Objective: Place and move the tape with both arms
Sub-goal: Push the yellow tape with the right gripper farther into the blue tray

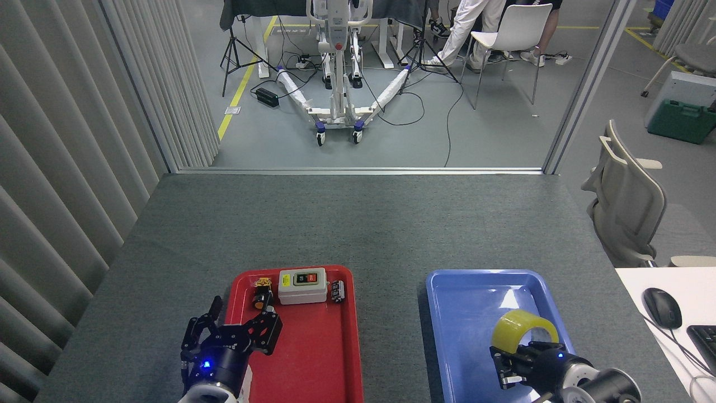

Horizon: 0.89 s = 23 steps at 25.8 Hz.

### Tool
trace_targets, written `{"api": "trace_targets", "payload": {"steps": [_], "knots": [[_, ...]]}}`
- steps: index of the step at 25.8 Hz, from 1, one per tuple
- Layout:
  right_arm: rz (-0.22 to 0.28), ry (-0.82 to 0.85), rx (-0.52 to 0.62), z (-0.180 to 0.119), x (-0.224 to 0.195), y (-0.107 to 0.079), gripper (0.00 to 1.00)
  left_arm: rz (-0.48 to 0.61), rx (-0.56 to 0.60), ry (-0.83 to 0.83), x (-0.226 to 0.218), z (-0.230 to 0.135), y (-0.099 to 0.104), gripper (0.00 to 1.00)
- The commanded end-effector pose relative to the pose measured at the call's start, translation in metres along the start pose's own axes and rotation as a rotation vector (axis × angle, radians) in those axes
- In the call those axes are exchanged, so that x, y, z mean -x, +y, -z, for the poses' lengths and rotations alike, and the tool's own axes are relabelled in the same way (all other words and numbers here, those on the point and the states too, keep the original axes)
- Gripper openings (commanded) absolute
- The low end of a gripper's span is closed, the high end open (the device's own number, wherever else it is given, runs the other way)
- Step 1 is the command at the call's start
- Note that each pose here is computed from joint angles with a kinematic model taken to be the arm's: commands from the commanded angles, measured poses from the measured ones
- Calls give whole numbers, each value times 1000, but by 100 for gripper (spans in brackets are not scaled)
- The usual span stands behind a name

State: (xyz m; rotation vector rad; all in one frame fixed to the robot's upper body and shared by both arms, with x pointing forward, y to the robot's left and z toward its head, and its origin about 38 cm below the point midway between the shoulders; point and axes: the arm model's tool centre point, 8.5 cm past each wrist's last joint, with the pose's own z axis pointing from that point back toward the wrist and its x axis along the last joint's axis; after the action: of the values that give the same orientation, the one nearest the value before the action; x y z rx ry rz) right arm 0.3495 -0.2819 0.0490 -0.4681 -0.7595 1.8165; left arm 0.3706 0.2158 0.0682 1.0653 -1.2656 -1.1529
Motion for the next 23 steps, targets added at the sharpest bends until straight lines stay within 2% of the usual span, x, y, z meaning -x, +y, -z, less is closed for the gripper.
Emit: {"api": "trace_targets", "payload": {"steps": [1,4,9,12,15,17,19,21,23], "knots": [[121,-7,-123,14,-4,-13,0,-24,3,-56,-11,-1,0,100],[207,-16,-169,21,-9,-20,0,-27,2,-71,-11,-1,1,100],[211,-10,-155,21,-8,-22,0,-41,5,-83,-15,1,1,100],[215,-2,-153,22,-4,-19,1,-87,5,-106,-22,2,4,100],[231,10,-124,24,-2,-17,15,-194,45,-139,-24,5,2,100],[234,15,-104,25,-1,-17,30,-258,79,-106,-11,6,-3,100],[237,19,-100,27,0,-16,40,-265,87,-41,6,6,-1,100],[237,22,-91,27,1,-16,50,-241,47,57,25,6,13,100],[237,24,-84,27,1,-16,55,-223,-4,85,31,5,25,100]]}}
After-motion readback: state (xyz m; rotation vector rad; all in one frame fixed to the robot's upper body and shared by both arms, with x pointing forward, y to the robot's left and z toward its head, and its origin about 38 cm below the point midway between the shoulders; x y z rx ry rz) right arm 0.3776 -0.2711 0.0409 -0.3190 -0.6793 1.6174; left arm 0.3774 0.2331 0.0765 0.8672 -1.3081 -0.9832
